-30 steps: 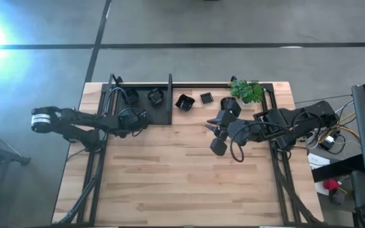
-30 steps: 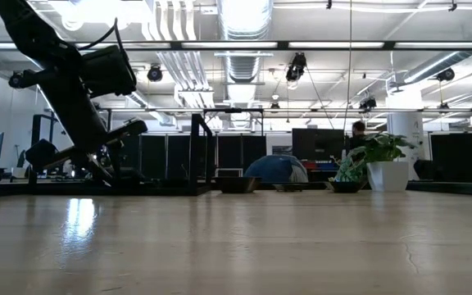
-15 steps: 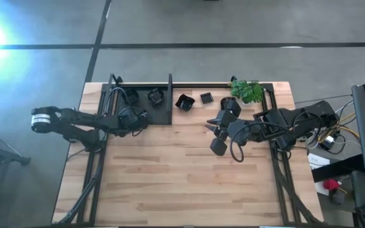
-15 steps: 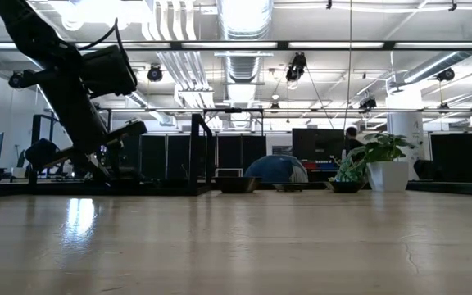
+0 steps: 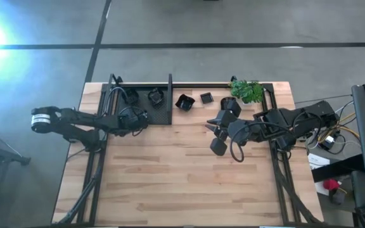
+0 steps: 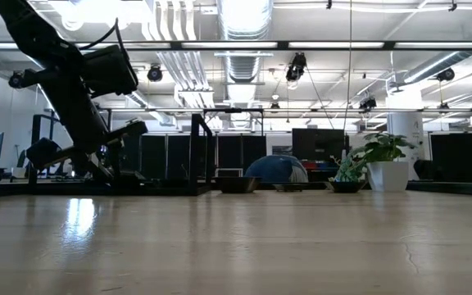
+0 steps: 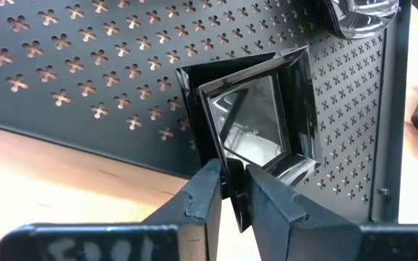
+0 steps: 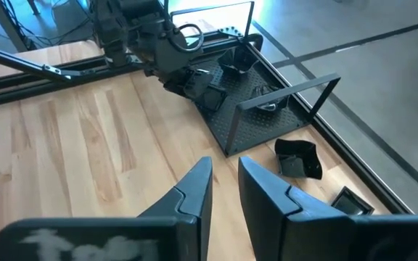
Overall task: Pick & Place Mini shaped plates
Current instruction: Stack the black square plate on top of the black square plates on the shelf
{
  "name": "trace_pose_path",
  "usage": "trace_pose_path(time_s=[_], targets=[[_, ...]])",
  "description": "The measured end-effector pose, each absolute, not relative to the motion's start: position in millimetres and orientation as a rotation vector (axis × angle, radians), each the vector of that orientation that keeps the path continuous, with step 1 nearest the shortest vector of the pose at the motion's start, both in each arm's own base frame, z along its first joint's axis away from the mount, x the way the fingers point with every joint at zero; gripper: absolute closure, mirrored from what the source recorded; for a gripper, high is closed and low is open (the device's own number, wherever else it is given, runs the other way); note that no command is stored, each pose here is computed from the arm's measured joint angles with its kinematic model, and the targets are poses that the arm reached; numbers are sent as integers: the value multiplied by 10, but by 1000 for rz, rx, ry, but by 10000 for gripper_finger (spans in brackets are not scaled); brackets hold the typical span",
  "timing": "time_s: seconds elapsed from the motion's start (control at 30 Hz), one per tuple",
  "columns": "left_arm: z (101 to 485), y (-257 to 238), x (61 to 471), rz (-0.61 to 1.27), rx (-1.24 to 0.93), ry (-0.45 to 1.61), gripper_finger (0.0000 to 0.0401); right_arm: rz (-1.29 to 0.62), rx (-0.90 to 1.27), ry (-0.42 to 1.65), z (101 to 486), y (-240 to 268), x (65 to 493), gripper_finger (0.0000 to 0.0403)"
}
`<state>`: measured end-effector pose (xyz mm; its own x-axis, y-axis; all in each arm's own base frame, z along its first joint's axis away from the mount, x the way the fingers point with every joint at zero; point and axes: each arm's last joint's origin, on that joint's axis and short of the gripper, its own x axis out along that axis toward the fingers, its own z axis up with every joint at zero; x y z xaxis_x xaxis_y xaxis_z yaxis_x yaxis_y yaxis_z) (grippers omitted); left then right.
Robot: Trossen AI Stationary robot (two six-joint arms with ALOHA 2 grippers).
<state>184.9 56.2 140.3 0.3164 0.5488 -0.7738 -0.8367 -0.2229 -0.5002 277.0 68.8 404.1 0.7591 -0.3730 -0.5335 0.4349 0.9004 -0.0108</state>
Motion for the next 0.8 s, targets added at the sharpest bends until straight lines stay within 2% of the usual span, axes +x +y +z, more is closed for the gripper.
trace_pose_path(time_s=[0.8], targets=[[1448,621,1824,1297,-1257,331,320,-442,120,554,4042,688,2769,344]])
